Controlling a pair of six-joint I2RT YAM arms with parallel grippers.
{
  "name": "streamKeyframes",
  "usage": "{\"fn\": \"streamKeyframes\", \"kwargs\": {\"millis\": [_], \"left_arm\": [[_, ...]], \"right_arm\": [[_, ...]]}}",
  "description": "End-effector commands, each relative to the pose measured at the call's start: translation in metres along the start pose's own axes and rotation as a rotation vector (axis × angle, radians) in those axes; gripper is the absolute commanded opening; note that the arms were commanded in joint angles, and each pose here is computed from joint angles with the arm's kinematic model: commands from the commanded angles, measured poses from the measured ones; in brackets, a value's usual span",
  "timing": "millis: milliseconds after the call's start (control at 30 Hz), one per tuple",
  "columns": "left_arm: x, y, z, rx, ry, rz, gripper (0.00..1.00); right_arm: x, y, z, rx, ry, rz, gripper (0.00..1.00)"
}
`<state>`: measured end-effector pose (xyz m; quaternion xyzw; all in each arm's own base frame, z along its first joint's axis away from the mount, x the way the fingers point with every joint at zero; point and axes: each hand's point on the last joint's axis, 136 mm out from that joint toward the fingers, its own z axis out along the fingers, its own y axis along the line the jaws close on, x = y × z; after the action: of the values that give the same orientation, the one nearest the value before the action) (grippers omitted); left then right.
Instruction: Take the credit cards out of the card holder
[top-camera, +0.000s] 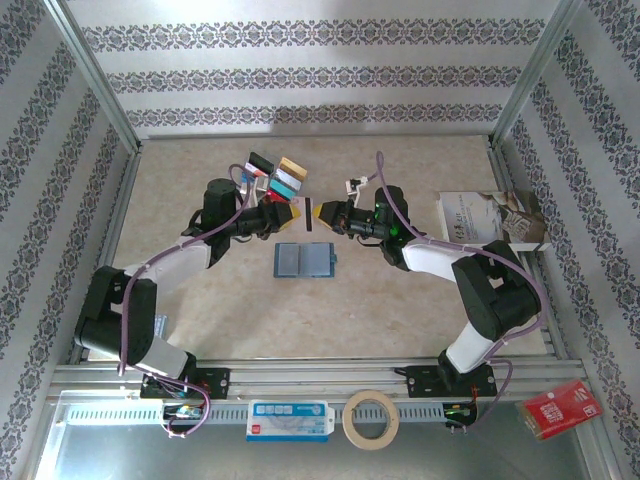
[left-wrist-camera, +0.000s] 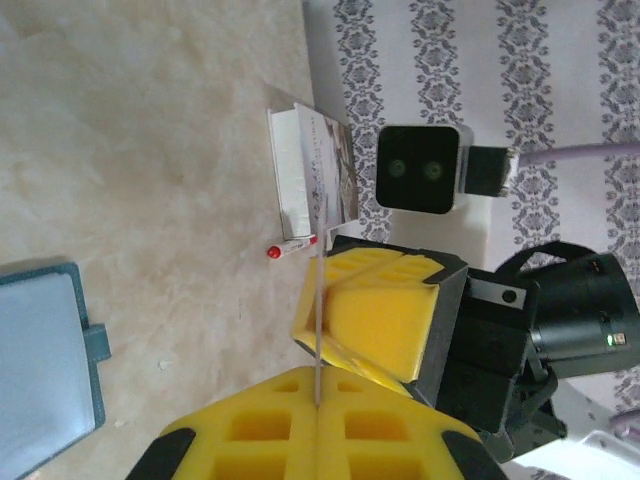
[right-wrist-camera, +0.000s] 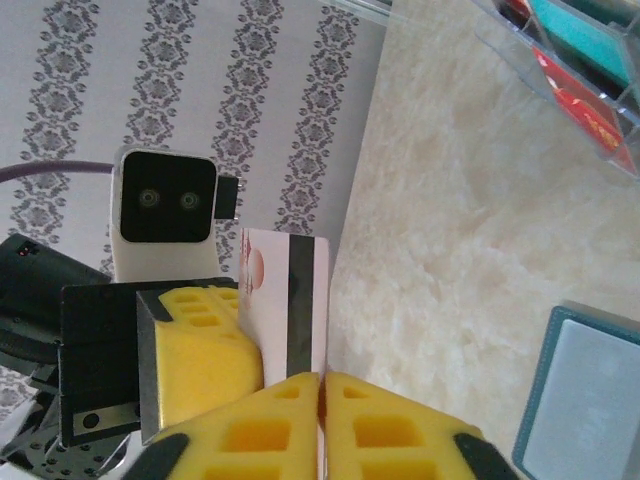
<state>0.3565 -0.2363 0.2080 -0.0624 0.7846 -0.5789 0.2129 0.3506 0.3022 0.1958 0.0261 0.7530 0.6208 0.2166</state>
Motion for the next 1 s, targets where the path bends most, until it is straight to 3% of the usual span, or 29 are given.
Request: {"fn": "streamKeyframes", "kwargs": {"millis": [0,133,300,467,733,967], "left_arm": [[-0.010,-0.022,-0.006,0.051,-0.047,0.040,0.00],[-0.022,-0.032,-0.010,0.103,-0.124,0.012,0.00],[-0.031,-0.033,-0.010,0.139,-0.177,-0.027,0.00],[-0.034,-0.028,-0.009,0.128,-0.193,-0.047,0.00],[-0.030,-0.014,-0.008,0.081,-0.186,-0.069,0.00],[-0.037,0.052,-0.039,-0.164,-0.289,-0.152,0.39]], "right_arm": [[-0.006,0.018,0.002,-0.062,-0.007,-0.027,0.23],[-0.003,0.025,0.004,-0.089,-0.004,-0.024,0.35],[-0.001,0.037,0.008,-0.136,0.001,-0.007,0.38],[0.000,0.048,0.011,-0.188,0.009,0.001,0.28],[-0.004,0.047,0.012,-0.179,-0.010,-0.015,0.03],[-0.003,0.016,0.014,-0.006,0.016,-0.111,0.00]]}}
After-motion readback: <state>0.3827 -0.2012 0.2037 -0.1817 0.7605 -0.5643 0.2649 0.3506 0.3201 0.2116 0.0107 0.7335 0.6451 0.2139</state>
